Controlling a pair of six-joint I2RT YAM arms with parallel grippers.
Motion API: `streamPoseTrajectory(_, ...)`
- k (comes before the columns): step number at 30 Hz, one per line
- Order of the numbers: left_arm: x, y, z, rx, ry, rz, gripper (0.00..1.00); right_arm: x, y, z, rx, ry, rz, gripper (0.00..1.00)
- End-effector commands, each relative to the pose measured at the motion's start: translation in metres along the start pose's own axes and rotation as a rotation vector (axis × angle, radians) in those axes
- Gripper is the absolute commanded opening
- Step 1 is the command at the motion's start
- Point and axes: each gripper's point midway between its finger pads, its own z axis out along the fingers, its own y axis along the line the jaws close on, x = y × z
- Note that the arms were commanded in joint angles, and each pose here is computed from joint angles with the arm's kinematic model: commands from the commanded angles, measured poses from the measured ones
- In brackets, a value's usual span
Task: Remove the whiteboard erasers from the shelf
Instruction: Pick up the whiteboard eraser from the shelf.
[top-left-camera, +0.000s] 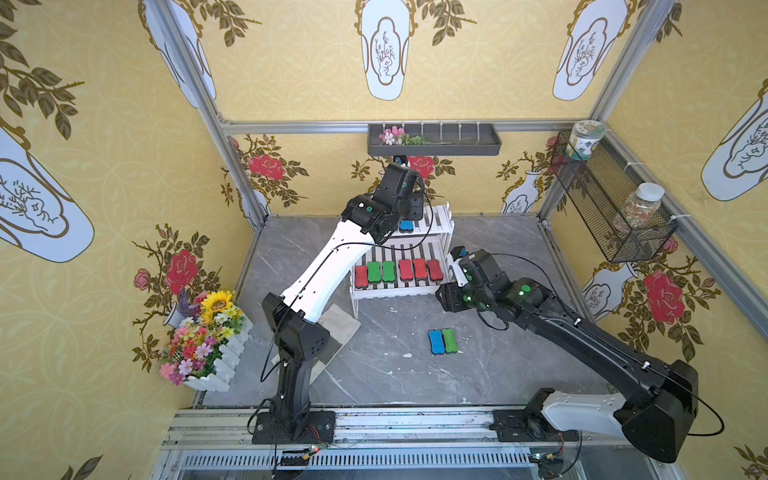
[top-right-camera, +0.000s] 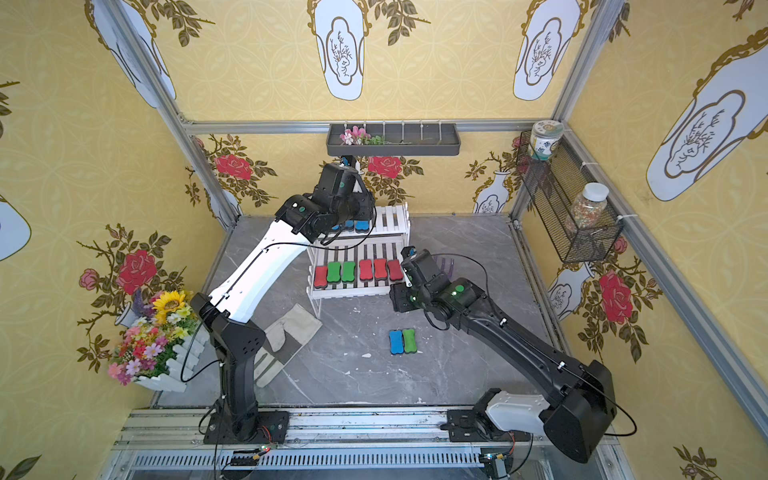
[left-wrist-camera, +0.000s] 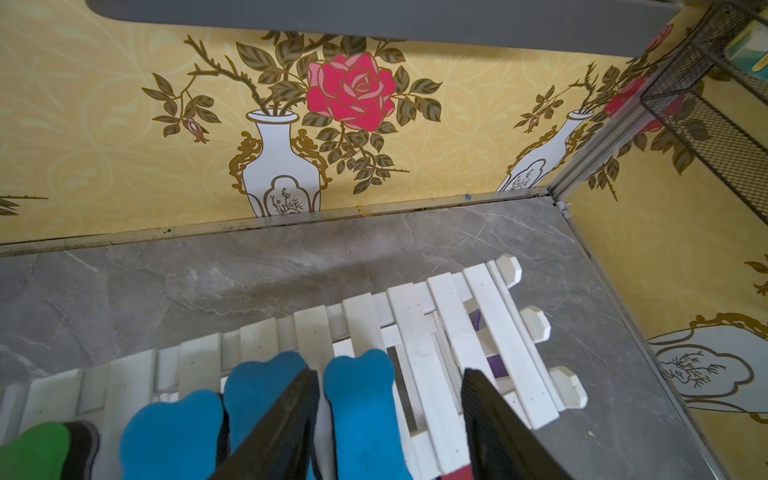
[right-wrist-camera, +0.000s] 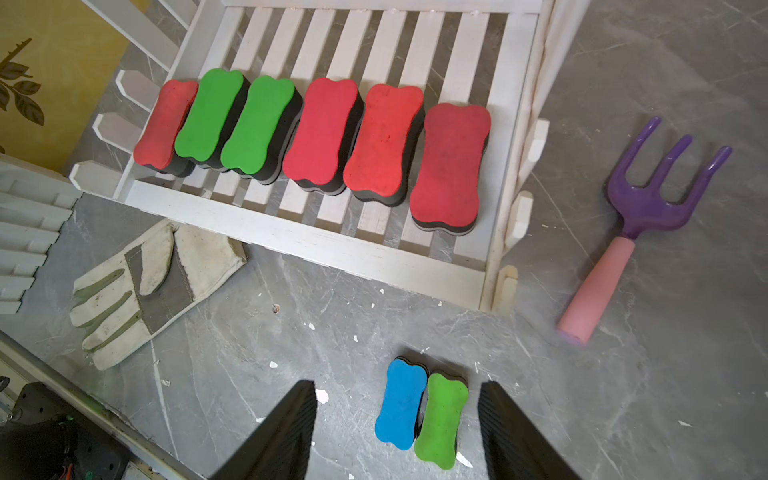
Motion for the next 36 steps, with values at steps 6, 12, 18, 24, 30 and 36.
streamPoseTrajectory(6, 0.033, 0.007, 0.015, -0.018, 0.135, 0.048, 0.57, 0.0, -0.006, -0.006, -0.009, -0.017, 0.01, 0.67)
streamPoseTrajectory(12, 0.044, 0.011, 0.021, -0.036, 0.159, 0.053, 0.56, 0.001, -0.007, -0.006, -0.012, -0.013, 0.016, 0.67)
streamPoseTrajectory(18, 0.048, 0.008, 0.025, -0.042, 0.165, 0.064, 0.55, 0.001, -0.012, -0.008, -0.005, -0.02, 0.024, 0.68)
streamPoseTrajectory(24, 0.059, 0.007, 0.032, -0.095, 0.179, 0.124, 0.53, 0.002, -0.014, -0.008, -0.001, -0.022, 0.032, 0.68)
streamPoseTrajectory(30, 0.057, 0.007, 0.031, -0.124, 0.161, 0.145, 0.46, 0.0, -0.016, -0.009, 0.001, -0.028, 0.039, 0.68)
streamPoseTrajectory(36, 0.039, -0.003, 0.02, -0.094, 0.094, 0.128, 0.35, 0.001, -0.018, -0.009, 0.006, -0.026, 0.045, 0.68)
